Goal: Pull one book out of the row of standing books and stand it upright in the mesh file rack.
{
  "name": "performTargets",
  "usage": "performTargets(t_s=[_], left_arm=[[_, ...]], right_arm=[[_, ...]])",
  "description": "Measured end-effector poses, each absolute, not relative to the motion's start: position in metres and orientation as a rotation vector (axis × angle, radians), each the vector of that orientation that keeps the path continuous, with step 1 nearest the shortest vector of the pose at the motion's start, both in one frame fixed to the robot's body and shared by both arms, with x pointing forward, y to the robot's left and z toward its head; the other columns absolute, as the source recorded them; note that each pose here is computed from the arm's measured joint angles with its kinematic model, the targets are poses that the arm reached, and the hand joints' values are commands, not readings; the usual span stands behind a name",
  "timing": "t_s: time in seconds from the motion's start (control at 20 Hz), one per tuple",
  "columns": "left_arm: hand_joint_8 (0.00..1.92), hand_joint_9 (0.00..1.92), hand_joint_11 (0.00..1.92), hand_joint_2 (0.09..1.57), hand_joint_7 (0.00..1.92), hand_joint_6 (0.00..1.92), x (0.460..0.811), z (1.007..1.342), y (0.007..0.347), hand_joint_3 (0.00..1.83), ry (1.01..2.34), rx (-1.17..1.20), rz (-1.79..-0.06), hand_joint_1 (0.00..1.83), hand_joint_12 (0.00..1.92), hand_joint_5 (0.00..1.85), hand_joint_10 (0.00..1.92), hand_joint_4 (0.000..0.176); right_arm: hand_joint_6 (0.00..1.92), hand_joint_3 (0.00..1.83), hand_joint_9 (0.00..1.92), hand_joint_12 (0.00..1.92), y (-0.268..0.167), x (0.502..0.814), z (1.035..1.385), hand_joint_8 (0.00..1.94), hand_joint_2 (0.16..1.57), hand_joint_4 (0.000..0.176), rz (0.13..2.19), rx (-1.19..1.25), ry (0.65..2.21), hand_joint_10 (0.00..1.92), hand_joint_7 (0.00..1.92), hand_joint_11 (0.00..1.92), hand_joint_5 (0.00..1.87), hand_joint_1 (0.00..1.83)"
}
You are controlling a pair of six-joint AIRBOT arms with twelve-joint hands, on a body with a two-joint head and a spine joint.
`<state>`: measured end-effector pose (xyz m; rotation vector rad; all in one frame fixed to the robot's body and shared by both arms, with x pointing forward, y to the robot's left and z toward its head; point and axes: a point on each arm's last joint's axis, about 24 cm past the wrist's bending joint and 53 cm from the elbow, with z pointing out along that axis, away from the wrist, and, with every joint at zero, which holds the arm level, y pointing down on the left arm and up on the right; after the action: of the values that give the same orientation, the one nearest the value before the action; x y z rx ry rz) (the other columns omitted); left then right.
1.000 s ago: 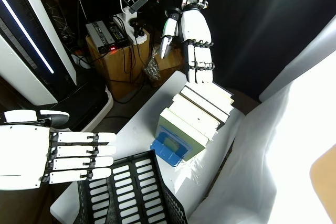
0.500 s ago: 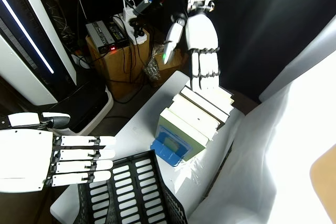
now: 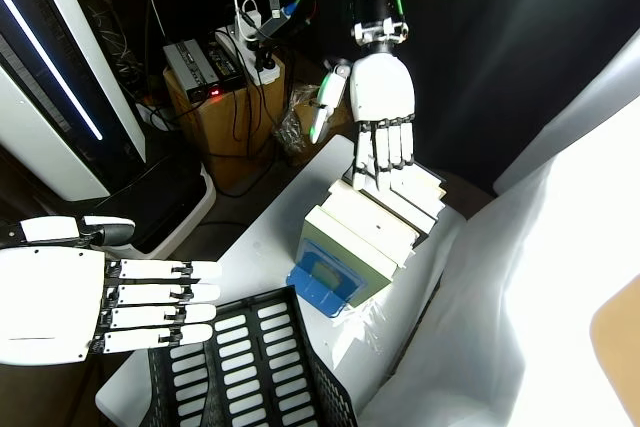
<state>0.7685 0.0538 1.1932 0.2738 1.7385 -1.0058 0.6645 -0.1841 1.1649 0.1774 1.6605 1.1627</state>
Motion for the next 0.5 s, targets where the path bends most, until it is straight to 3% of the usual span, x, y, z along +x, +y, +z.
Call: performTargets(t_s=[0.1, 0.15, 0.2, 0.4, 0.45, 0.5], left_arm=[[0.00, 0.00, 0.00, 1.21, 0.00, 0.02, 0.769, 1.192, 0.052, 0.00, 1.741, 0.281, -1.001, 0.00, 0.00, 0.37, 0.00, 0.098], [0.00, 0.00, 0.00, 1.21, 0.00, 0.02, 0.768, 1.192, 0.050, 0.00, 1.740, 0.290, -0.998, 0.00, 0.00, 0.37, 0.00, 0.085], [0.00, 0.00, 0.00, 1.20, 0.00, 0.02, 0.768, 1.192, 0.048, 0.00, 1.740, 0.297, -0.996, 0.00, 0.00, 0.37, 0.00, 0.083], [0.00, 0.00, 0.00, 1.20, 0.00, 0.01, 0.763, 1.189, 0.038, 0.00, 1.736, 0.408, -0.937, 0.00, 0.00, 0.36, 0.00, 0.094], [0.00, 0.00, 0.00, 1.21, 0.00, 0.04, 0.762, 1.187, 0.036, 0.00, 1.736, 0.434, -0.920, 0.00, 0.00, 0.43, 0.00, 0.098], [0.00, 0.00, 0.00, 1.20, 0.00, 0.06, 0.760, 1.186, 0.033, 0.00, 1.733, 0.473, -0.899, 0.00, 0.00, 0.46, 0.00, 0.120]], right_arm=[[0.00, 0.00, 0.00, 0.00, -0.184, 0.665, 1.164, 0.00, 1.20, 0.010, 1.161, 0.179, 1.663, 0.00, 0.00, 0.00, 0.00, 0.43], [0.00, 0.00, 0.00, 0.00, -0.185, 0.665, 1.164, 0.00, 1.20, 0.000, 1.161, 0.182, 1.662, 0.00, 0.00, 0.00, 0.00, 0.43], [0.00, 0.00, 0.00, 0.00, -0.185, 0.665, 1.164, 0.00, 1.20, 0.000, 1.161, 0.184, 1.662, 0.00, 0.00, 0.00, 0.00, 0.42], [0.00, 0.00, 0.00, 0.00, -0.186, 0.666, 1.164, 0.00, 1.21, 0.000, 1.162, 0.194, 1.661, 0.00, 0.00, 0.00, 0.00, 0.46], [0.00, 0.00, 0.00, 0.00, -0.186, 0.665, 1.163, 0.00, 1.20, 0.000, 1.162, 0.194, 1.662, 0.00, 0.00, 0.00, 0.00, 0.44], [0.00, 0.00, 0.00, 0.00, -0.186, 0.665, 1.163, 0.00, 1.20, 0.000, 1.161, 0.195, 1.663, 0.00, 0.00, 0.00, 0.00, 0.45]])
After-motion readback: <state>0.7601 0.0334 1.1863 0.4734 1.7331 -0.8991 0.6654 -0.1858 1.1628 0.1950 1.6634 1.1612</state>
